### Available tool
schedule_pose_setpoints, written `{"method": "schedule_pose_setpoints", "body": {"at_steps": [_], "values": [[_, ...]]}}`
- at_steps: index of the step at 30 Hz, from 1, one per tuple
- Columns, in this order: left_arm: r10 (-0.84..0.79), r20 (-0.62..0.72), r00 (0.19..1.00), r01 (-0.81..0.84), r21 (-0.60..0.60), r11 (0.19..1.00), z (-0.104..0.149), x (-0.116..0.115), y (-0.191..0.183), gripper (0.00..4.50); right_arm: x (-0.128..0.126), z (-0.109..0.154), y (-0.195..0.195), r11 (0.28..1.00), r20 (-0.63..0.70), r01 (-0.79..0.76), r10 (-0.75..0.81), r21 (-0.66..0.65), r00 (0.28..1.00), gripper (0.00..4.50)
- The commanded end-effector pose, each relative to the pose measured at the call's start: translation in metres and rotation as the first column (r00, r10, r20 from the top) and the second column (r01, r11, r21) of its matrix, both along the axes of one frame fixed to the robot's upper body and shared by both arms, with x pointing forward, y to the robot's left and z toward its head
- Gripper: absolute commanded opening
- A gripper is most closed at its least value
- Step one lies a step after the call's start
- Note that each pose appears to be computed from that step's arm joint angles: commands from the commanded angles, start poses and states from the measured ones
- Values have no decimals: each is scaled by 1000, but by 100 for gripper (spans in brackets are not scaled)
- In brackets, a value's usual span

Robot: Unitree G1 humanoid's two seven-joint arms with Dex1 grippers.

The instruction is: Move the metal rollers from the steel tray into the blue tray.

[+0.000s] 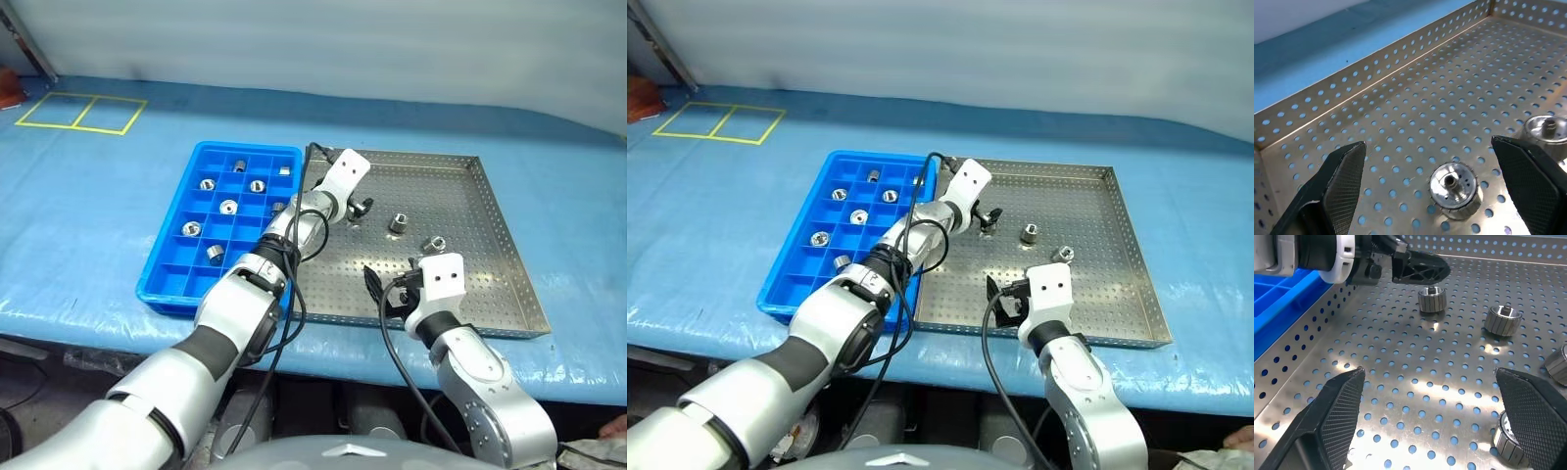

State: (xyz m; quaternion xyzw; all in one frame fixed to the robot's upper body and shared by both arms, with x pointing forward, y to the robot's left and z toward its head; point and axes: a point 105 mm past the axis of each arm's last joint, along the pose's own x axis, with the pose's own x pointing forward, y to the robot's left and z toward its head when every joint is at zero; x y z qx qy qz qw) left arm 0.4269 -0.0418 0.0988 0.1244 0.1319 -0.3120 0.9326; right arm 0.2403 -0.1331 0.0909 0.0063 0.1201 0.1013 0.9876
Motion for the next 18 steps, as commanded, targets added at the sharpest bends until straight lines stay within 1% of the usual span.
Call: {"method": "schedule_pose_setpoints", "body": {"at_steps": [1,7,12,14,18], "values": [[-50,33,998,52,-76,996,16,-9,-33,446,-4,17,0,1000,74,23,-23,6,997,450],[-85,-1,996,84,-129,988,11,-14,-36,446,-11,18,-8,997,76,73,-73,-2,994,450],[-66,3,998,66,-101,993,9,-12,-33,446,-21,16,-16,993,65,121,-120,-9,991,450],[-48,29,998,50,-72,996,10,-9,-29,446,-24,15,-19,990,60,138,-137,-10,989,450],[-36,29,999,38,-77,996,9,-9,-28,446,-30,14,-23,985,55,172,-171,-10,984,450]]}}
